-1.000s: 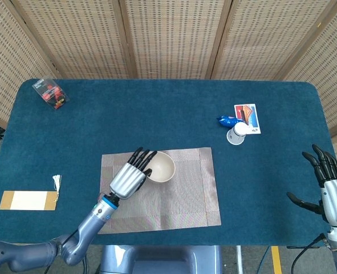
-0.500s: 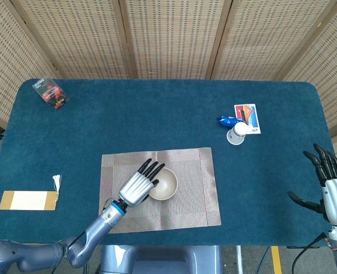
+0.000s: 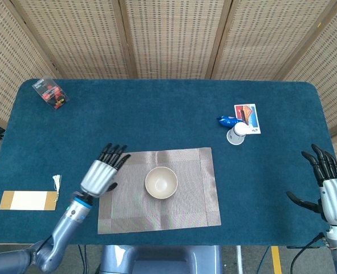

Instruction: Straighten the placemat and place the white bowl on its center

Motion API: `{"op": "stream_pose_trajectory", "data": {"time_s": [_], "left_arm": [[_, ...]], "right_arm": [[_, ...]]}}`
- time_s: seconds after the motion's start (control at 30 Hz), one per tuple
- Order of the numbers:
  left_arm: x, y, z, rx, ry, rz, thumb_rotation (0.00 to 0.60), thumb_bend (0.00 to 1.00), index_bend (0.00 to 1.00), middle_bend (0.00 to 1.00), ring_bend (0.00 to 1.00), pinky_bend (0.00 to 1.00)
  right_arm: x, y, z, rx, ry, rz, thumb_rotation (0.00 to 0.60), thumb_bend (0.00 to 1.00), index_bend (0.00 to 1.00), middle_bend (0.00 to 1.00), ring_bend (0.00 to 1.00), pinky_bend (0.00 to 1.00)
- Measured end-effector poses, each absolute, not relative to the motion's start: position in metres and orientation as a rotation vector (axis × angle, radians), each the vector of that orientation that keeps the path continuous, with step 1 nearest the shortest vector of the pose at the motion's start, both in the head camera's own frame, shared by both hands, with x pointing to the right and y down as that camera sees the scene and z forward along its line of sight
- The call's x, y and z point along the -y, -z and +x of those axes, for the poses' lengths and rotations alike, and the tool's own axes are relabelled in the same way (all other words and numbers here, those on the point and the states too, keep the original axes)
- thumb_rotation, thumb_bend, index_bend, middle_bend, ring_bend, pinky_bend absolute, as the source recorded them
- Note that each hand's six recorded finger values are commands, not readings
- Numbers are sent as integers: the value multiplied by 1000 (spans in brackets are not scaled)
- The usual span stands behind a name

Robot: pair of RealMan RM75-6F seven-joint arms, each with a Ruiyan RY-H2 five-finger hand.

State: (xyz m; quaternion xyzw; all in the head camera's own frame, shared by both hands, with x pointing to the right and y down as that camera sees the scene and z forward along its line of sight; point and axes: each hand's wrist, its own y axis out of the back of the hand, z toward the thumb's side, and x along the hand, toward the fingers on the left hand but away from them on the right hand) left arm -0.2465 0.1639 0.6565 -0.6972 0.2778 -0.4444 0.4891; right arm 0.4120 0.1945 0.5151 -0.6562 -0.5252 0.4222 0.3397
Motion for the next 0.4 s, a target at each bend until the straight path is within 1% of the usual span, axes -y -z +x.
{"op": "stream_pose_trajectory", "data": {"time_s": [0.07,0.17,0.23,0.4], "left_arm": [[-159,-643,-277,-752,1123,-1650,600,119,104,0,0,0],[-160,-625,-323,-850,1209,-1574,600,119,103,0,0,0],[-165,-613,-353,-907,1267,-1522,600,119,101,0,0,0],[-183,-588,-407,-1022,1344,-1447,600,119,81,0,0,0]], "right_arm": [[-194,-517,411,1359,-1105,-1710,600,89,155,0,0,0],[-194,-522,407,1343,-1115,-1716,600,89,155,0,0,0],[-195,-526,405,1328,-1125,-1721,600,89,155,0,0,0],[-198,-534,400,1288,-1153,-1721,600,89,155,0,0,0]]}}
